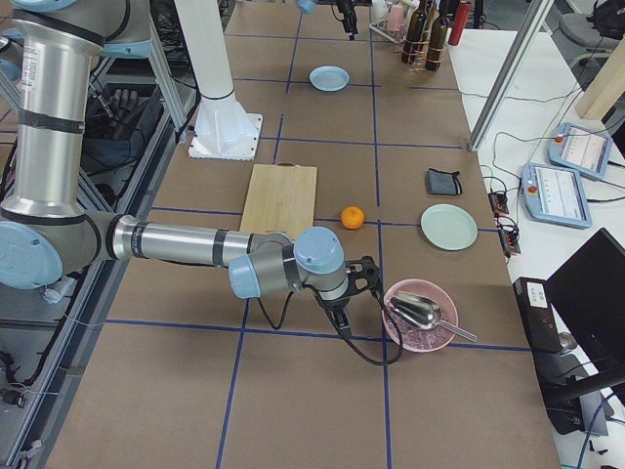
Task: Pick orange to plate
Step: 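Reach the left gripper to the rim of the light blue plate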
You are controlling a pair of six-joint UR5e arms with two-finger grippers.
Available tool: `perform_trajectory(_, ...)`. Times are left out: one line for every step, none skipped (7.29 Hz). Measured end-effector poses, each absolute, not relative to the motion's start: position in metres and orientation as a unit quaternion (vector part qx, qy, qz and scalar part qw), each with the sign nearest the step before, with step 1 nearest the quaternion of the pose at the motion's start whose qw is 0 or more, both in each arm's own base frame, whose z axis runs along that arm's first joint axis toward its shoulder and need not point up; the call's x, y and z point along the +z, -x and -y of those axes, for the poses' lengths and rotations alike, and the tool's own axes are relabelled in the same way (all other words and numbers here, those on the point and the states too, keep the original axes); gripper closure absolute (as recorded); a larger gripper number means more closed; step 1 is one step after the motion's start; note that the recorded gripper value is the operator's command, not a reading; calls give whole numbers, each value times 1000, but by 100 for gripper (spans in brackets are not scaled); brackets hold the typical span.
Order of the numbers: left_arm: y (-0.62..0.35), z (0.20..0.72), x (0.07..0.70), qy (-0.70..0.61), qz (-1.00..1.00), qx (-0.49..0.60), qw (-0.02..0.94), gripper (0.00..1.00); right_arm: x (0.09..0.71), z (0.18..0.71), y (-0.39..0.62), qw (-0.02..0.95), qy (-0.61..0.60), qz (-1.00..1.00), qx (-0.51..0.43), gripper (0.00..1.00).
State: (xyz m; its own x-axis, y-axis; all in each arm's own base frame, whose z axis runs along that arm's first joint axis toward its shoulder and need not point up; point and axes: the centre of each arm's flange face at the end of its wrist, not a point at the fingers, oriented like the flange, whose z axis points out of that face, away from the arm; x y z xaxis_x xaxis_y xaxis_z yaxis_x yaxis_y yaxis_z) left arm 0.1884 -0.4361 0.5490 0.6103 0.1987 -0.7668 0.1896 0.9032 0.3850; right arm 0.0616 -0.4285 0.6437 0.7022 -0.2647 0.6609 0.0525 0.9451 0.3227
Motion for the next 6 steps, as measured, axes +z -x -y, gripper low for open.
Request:
perform_trajectory(-221, 422, 549, -208, -448, -18, 869, 33, 644, 428, -62, 912, -141, 376, -87, 0)
perform_trajectory(-249, 409, 549, -196, -453, -33, 869, 33, 644, 428, -62, 912, -141, 376, -87, 0)
perform_trajectory(-269, 398, 550, -187, -456, -41, 869, 36, 644, 428, -62, 912, -141, 376, -87, 0)
perform_trajectory(-280, 391, 551, -181, -456, -46, 870, 37, 644, 428, -62, 912, -141, 376, -86, 0)
perform_trajectory(-286, 388, 554, -180, -454, -48, 871, 37, 644, 428, -62, 912, -140, 376, -86, 0)
perform_trajectory(-290, 385, 555, -179, -452, -47, 872, 42, 644, 428, -62, 912, -140, 376, -86, 0)
